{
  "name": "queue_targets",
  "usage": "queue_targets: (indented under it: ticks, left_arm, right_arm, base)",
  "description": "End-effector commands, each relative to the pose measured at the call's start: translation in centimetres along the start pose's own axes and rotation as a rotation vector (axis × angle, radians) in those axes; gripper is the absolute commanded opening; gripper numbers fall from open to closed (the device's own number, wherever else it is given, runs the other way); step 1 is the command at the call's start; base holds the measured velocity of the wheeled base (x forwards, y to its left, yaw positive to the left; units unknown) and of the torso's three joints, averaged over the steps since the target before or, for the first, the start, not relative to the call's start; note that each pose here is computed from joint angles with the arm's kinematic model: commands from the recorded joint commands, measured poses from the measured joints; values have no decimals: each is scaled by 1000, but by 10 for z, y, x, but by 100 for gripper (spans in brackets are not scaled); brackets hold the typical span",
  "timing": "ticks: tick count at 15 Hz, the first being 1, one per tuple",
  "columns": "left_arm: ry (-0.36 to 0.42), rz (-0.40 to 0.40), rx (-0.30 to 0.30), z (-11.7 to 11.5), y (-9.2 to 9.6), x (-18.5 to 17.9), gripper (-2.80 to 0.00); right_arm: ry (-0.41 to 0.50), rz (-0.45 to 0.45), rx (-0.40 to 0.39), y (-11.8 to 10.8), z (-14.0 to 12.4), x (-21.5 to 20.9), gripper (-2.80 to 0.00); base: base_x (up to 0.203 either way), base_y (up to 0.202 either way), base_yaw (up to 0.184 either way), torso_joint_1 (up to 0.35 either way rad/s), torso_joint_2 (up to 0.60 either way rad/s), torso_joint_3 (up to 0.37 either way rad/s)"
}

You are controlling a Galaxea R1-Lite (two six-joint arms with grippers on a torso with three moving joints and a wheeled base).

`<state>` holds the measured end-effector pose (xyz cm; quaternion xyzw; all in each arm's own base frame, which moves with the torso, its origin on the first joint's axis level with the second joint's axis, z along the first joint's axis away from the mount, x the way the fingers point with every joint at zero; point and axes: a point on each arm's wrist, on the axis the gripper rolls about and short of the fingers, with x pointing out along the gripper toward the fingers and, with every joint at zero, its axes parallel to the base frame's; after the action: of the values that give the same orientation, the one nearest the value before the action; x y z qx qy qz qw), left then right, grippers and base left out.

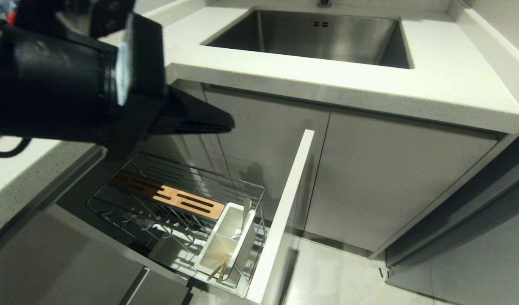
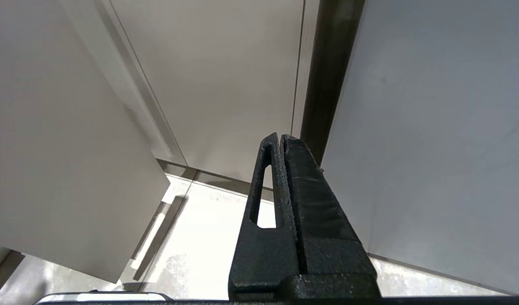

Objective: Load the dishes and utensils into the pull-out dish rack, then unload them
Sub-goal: Close the cupboard

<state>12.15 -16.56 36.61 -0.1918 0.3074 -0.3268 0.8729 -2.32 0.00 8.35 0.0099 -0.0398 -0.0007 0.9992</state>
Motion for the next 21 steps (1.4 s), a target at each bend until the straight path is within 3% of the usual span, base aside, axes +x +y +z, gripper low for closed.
queue_targets:
  ticks: [1,7,12,15,21]
  left_arm:
    - [135,56,21,-22,-5,48,-280]
    - [322,155,58,-65,-9,116,-280]
    - [364,235,96,-81,-4,143,-280]
    - [246,373,174,-79,0,144,-280]
    - [10,574,254,-63,3,124,-280]
  right_arm:
    - [26,0,0,0,-7,2,-280]
    - [26,-1,0,0,-7,2,-280]
    - [26,0,0,0,-7,2,-280]
    - [26,-1,0,0,-7,2,-280]
    - [26,0,0,0,-7,2,-280]
  base:
    - [0,0,0,0,0,0]
    - [0,0,0,0,0,0]
    - [0,0,0,0,0,0]
    - [0,0,0,0,0,0]
    - [0,0,0,0,0,0]
